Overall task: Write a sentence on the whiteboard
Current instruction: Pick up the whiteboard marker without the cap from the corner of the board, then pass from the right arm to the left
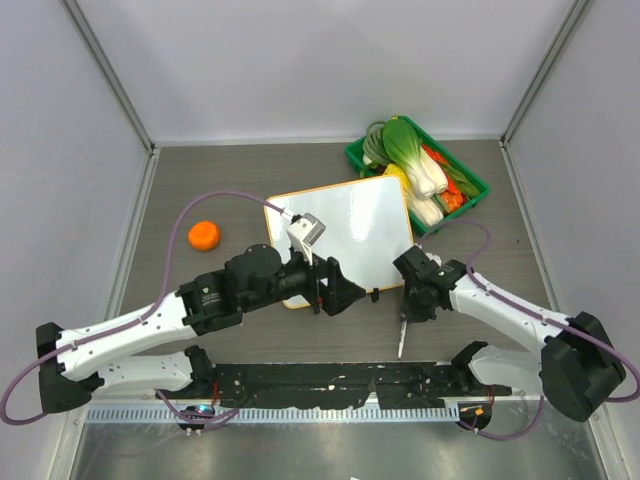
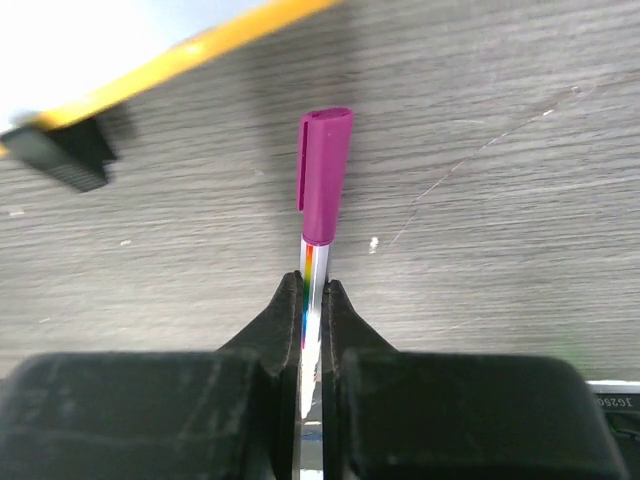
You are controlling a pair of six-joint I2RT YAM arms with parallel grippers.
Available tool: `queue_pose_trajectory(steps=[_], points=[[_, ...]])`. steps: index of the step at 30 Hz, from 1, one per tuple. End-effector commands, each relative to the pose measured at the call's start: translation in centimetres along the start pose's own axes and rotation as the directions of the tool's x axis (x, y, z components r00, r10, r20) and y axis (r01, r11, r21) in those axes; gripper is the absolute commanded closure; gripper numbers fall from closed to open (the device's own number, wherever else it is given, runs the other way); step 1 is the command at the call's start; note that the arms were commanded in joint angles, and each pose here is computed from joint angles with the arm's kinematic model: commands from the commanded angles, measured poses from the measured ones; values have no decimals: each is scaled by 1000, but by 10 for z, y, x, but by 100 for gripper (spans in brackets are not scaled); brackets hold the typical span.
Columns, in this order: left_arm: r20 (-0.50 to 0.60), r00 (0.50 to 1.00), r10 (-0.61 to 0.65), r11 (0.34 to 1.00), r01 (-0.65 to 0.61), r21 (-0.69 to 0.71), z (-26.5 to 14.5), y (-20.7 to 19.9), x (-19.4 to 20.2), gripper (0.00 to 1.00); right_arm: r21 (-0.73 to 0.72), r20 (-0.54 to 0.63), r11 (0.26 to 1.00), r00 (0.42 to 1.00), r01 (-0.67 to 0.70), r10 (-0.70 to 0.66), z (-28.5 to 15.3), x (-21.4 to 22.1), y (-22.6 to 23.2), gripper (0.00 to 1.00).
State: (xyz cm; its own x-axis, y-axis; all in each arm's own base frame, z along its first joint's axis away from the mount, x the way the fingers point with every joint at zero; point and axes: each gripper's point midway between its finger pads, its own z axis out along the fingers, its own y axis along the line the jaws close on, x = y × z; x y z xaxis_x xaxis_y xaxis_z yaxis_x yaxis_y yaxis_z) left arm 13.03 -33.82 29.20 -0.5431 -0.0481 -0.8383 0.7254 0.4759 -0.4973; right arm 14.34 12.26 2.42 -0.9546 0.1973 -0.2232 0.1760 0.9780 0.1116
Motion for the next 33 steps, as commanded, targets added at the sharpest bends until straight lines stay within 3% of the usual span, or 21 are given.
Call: queue_pose_trajectory(steps=[1,8,13,17,21,28,33], points=[[12,1000,17,999,-17,-38,-7,2,-11,5,-127,133,992,991,-14,31,-50,-36,30,99],[-38,999,9,999,-11,-53,8,4,-2,4,-319,399,945,914,68,69,-127,-99,70,99],[-47,999,-13,999,11,-38,21,0,-4,2,-540,549,826,812,165,198,-189,-135,111,99],[-57,998,-34,999,32,-28,35,0,-6,1,-679,567,698,766,227,302,-228,-142,133,99],[-75,996,-51,999,50,-14,46,3,-7,1,-732,557,631,760,258,335,-247,-141,143,100],[-38,995,-87,995,85,-53,55,30,-18,9,-751,547,598,771,279,326,-256,-138,148,99],[-22,996,-88,995,87,-43,58,36,-24,28,-756,543,593,772,278,330,-257,-137,148,99]])
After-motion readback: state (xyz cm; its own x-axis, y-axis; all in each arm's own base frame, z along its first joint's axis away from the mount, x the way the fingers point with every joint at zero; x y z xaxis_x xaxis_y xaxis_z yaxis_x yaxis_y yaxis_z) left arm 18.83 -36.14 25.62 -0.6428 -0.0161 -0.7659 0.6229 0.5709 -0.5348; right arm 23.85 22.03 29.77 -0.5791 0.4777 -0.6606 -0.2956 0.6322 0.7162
